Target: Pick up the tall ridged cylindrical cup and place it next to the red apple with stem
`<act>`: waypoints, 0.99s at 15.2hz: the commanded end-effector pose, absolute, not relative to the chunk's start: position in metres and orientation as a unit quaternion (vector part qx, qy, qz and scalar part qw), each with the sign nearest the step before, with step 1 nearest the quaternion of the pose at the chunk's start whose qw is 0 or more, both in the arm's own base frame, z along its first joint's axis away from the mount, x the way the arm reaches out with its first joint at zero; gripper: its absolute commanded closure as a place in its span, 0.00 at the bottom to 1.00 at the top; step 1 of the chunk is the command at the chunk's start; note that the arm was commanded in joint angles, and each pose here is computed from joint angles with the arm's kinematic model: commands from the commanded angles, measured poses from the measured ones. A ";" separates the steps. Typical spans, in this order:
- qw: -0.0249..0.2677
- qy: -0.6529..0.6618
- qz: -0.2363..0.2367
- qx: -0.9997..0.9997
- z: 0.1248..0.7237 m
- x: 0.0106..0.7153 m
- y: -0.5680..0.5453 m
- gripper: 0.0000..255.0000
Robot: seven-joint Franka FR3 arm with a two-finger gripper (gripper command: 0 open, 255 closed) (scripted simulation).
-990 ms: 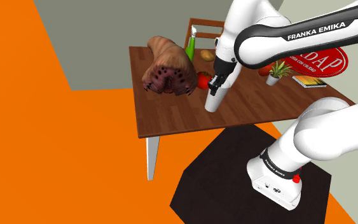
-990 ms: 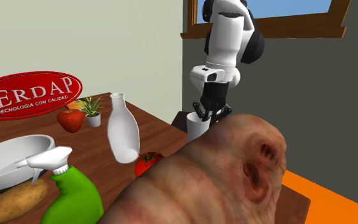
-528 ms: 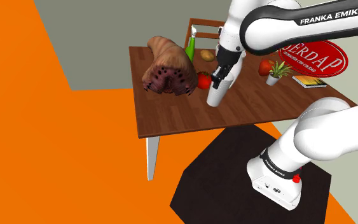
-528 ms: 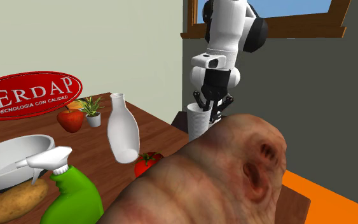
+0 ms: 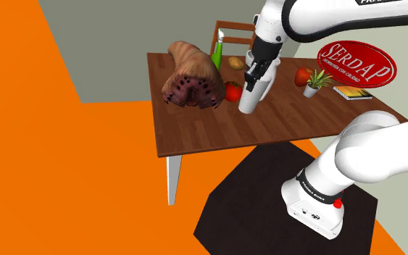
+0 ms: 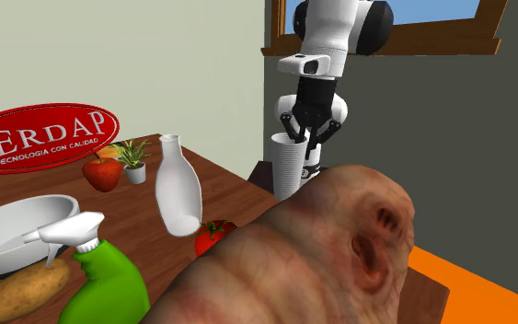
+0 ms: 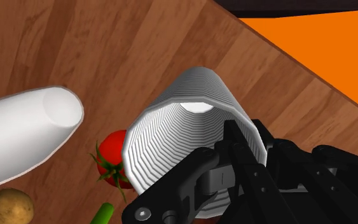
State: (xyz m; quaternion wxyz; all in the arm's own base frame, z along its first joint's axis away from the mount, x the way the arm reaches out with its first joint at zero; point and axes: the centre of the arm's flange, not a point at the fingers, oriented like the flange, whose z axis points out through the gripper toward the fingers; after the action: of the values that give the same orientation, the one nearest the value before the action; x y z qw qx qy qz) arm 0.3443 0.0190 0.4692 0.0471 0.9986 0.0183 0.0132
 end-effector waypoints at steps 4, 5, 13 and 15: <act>0.047 0.018 0.013 0.999 0.495 0.344 0.018 1.00; 0.047 0.018 0.013 0.999 0.501 0.344 0.018 1.00; 0.047 0.018 0.013 0.999 0.543 0.344 0.018 1.00; 0.047 0.018 0.013 0.999 0.553 0.344 0.018 1.00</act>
State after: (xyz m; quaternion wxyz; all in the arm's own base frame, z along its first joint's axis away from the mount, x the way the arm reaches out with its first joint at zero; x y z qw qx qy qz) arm 0.3435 0.0185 0.5468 0.0472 0.9986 0.0183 0.0132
